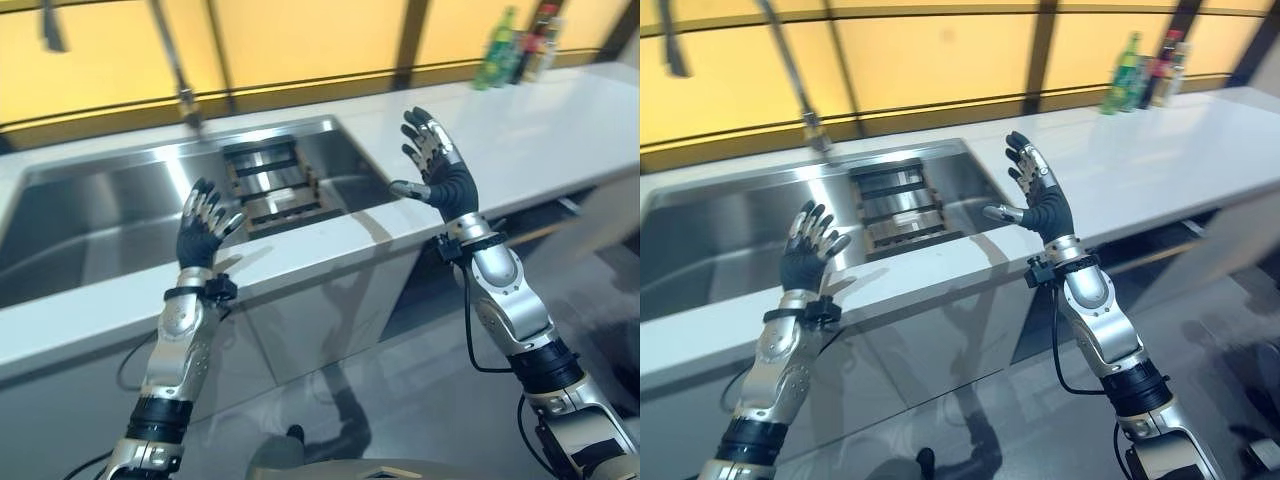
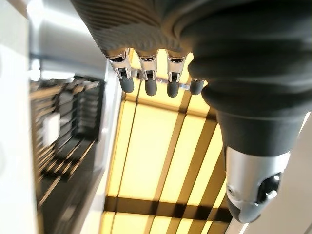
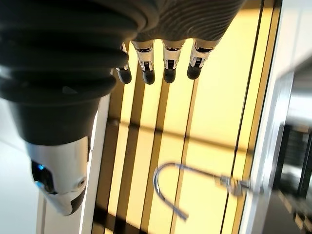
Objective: Pick up plates and place into dishwasher.
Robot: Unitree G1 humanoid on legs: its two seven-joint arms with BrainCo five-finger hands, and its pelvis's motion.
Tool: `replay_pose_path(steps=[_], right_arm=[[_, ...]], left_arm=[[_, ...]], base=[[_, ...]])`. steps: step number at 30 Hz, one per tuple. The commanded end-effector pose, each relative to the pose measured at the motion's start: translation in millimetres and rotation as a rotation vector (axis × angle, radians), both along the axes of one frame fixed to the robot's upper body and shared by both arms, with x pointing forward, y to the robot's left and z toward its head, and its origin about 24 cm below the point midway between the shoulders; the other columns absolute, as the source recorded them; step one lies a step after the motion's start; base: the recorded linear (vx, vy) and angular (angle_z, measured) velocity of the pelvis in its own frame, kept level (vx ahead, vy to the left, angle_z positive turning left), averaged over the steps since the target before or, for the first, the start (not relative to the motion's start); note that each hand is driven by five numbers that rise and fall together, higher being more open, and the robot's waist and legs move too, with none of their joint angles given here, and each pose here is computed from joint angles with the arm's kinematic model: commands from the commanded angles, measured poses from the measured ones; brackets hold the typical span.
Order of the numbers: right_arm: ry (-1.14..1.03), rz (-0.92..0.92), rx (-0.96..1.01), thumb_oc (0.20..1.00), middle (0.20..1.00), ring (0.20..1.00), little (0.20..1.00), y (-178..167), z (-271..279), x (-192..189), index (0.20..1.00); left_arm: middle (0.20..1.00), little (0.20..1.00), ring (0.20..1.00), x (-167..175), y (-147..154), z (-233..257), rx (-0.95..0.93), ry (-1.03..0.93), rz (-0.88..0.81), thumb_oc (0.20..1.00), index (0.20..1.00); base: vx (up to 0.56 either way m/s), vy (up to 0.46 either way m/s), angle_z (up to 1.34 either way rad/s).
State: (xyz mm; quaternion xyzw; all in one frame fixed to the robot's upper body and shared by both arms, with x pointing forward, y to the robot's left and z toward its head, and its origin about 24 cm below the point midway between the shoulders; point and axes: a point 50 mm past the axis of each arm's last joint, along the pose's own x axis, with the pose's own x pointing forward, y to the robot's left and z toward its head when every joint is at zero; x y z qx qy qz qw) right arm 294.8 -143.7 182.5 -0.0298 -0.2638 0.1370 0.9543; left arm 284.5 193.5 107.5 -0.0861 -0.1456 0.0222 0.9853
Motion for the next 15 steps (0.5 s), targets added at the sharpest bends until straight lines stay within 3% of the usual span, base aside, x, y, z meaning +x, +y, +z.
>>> replay_pose_path(steps=[1, 8, 15], right_arm=[[-0.146, -0.007, 0.035, 1.0, 1.0, 1.0, 1.0, 1, 22, -4, 1.0], [-0.095, -0.031, 0.123, 1.0, 1.0, 1.0, 1.0, -11, -3, -20, 1.0], [-0.09, -0.063, 0.163, 1.0, 1.0, 1.0, 1.0, -24, -7, -17, 1.0]], left_arm=[[1.0, 1.0, 1.0, 4, -10, 34, -0.056, -0.17, -0.003, 1.0, 1.0], [1.0, 1.0, 1.0, -5, 0, 35, -0.013, -0.185, -0.027, 1.0, 1.0], [1.0, 1.0, 1.0, 11, -32, 46, -0.001, -0.211, -0.077, 1.0, 1.0]], base=[[0.15, 0.191, 1.11], [0.13, 0.108, 0.78], [0.15, -0.229, 0.74]])
